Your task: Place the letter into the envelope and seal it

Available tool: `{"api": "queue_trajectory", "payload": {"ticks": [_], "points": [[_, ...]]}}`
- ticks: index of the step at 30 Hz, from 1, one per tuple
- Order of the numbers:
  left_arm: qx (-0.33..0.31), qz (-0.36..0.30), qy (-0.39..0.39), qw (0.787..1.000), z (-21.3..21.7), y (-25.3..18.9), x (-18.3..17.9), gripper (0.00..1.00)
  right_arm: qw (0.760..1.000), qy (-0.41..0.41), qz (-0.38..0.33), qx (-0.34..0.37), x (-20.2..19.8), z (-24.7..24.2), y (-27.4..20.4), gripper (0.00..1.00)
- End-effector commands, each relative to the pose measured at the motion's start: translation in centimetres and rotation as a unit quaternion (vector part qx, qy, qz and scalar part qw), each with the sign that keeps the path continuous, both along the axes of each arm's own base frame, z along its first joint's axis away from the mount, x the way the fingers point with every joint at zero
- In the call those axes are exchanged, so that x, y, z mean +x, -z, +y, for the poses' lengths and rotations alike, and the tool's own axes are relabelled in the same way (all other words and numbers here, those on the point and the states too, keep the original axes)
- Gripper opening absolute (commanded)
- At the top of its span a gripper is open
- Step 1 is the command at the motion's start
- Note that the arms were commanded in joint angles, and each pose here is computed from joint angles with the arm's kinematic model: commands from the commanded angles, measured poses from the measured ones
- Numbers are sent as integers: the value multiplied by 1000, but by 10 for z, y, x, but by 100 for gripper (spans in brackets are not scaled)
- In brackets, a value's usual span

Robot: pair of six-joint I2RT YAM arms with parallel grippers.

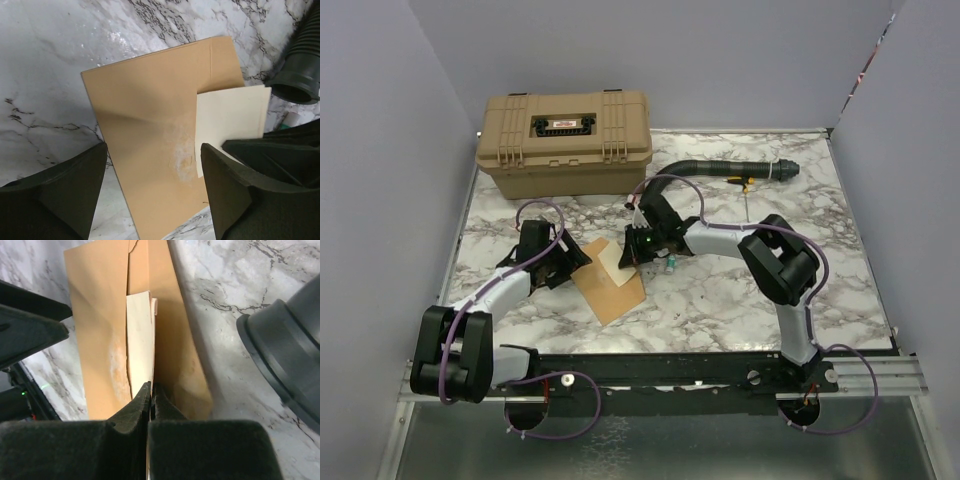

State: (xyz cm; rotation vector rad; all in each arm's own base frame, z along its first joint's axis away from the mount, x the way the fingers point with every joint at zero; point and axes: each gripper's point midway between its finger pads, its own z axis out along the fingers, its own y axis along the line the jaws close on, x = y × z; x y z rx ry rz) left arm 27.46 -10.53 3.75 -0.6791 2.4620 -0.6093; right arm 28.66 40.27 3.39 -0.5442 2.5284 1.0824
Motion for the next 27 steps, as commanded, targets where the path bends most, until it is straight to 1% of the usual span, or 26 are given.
{"api": "queue_trajectory", "payload": {"ticks": [1, 7, 11, 14, 15, 16, 18, 20, 23, 27], "points": [[-19, 139, 12, 990, -4, 43, -68, 78, 999, -11, -17, -40, -5, 7, 25, 0], [-29, 146, 1, 989, -5, 45, -72, 77, 999, -8, 5, -36, -18, 14, 30, 0], [-36, 144, -3, 989, -6, 44, -73, 77, 999, -7, 34, -6, -26, 26, 19, 0], [-33, 137, -11, 990, -4, 41, -70, 79, 999, 4, 40, -6, -26, 27, 10, 1], [-30, 135, -15, 990, -3, 40, -69, 79, 999, 12, 33, -11, -23, 24, 6, 6], [-27, 131, -18, 991, -2, 39, -68, 80, 999, 21, 28, -21, -22, 19, 3, 13], [-18, 118, -17, 993, 1, 35, -64, 81, 998, 45, 8, -44, -14, 9, -2, 32], [-7, 109, -15, 994, 4, 32, -61, 81, 997, 52, -11, -52, -11, 3, -9, 41], [1, 104, -14, 994, 6, 31, -59, 82, 996, 58, -26, -57, -8, -2, -18, 48], [0, 103, -14, 995, 6, 29, -57, 82, 995, 62, -40, -61, -4, -4, -26, 49]]}}
